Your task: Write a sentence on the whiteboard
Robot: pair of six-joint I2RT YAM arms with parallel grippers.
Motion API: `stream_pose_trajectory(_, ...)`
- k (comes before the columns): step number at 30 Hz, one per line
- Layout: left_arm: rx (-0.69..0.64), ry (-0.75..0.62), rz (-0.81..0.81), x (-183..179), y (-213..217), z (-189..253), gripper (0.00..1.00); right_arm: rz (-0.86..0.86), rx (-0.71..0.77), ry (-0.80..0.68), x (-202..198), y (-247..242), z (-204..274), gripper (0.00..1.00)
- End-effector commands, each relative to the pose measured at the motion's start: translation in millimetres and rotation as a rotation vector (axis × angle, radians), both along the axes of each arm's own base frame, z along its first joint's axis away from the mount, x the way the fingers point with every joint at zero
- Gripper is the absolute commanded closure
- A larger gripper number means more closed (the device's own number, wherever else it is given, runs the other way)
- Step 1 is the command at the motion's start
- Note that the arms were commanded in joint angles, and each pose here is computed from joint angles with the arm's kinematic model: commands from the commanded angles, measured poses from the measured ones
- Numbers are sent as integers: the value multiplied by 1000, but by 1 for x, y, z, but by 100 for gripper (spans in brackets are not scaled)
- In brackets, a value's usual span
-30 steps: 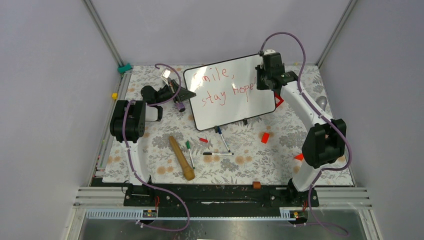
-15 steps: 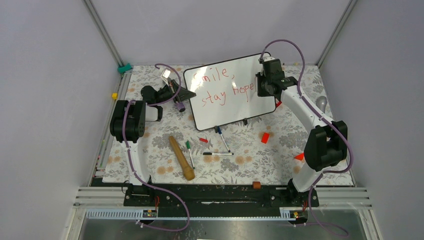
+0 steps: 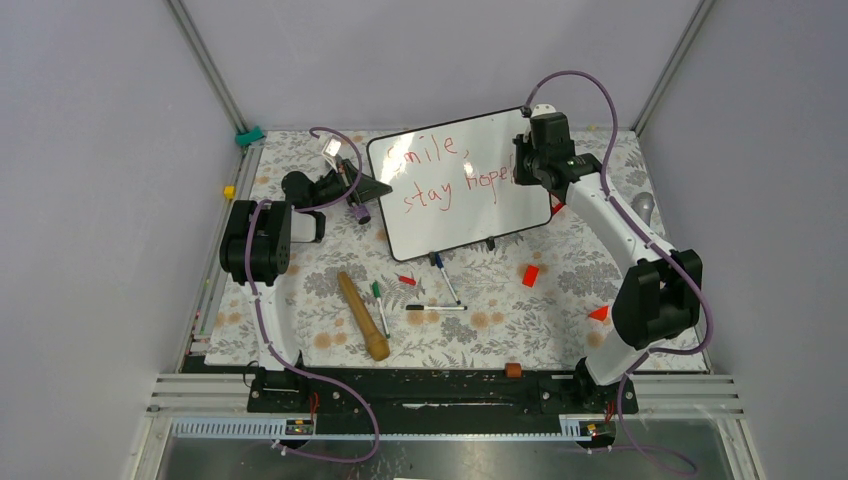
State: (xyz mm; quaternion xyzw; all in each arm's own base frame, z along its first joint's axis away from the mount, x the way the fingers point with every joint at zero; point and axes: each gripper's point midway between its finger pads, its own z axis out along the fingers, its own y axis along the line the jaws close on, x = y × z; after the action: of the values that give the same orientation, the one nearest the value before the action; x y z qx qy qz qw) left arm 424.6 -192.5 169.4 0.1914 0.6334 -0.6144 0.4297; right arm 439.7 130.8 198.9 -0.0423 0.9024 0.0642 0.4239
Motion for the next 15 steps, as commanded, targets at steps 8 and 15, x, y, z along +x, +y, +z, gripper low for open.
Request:
stream_pose_trajectory(8, 62, -128, -155, -27, -14, -2, 100, -13, 18, -62, 19, 4, 18, 100)
stream_pose_trajectory(15, 61, -124, -155, -27, -14, -3, 100, -49, -17, -59, 24, -3, 13, 100)
